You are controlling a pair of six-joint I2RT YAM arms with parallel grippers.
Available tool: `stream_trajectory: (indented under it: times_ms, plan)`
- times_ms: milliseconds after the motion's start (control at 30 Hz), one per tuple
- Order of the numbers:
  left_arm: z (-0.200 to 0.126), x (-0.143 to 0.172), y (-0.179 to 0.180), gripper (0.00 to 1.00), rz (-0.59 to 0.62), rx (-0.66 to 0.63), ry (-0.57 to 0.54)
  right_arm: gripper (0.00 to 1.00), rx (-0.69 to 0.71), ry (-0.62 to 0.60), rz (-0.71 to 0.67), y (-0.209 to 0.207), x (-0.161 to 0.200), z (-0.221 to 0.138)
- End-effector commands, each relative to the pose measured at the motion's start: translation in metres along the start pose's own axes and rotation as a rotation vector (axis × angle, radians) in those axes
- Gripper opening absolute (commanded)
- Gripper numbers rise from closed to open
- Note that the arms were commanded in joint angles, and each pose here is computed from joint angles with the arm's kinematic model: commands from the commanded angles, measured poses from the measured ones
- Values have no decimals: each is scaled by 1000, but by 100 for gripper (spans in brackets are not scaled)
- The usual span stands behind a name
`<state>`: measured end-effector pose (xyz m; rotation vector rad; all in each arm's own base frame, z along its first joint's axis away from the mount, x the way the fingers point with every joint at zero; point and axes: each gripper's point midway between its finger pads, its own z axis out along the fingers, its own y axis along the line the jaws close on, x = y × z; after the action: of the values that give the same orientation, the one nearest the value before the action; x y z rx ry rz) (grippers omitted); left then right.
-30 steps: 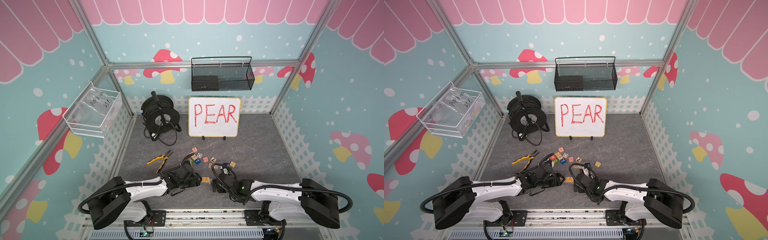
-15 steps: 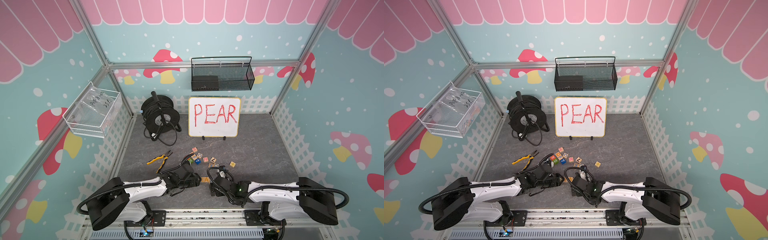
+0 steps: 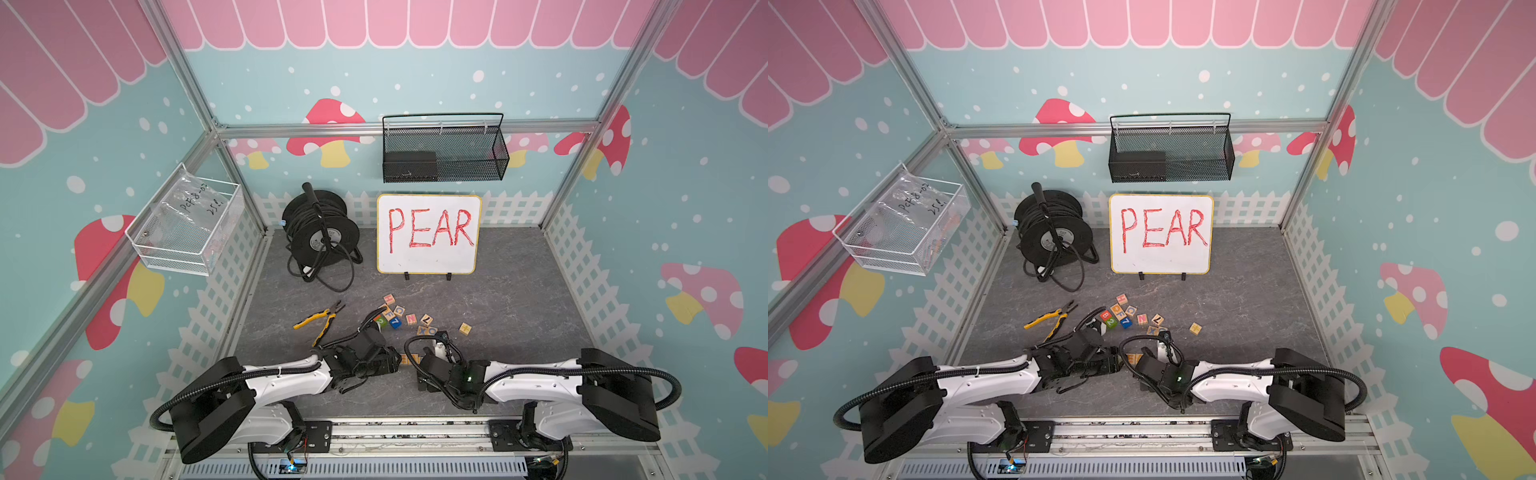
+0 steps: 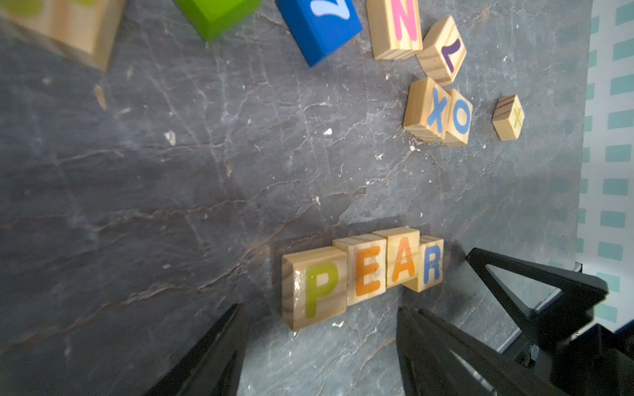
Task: Spell the uppercase word “pear” with letter blocks
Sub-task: Move the letter block to the center of the board.
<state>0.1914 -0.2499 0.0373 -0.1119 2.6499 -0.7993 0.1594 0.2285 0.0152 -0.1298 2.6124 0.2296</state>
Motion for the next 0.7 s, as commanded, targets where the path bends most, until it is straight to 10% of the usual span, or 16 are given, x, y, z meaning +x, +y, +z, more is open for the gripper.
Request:
stream_trajectory:
  times_ms: [0,667]
  plan:
    - [2,1,4,71,-9,-6,-11,100,262,354,-1,-83,94,10]
    - [4,2,5,71,-7,8,-13,100,319,422,-11,-87,108,12]
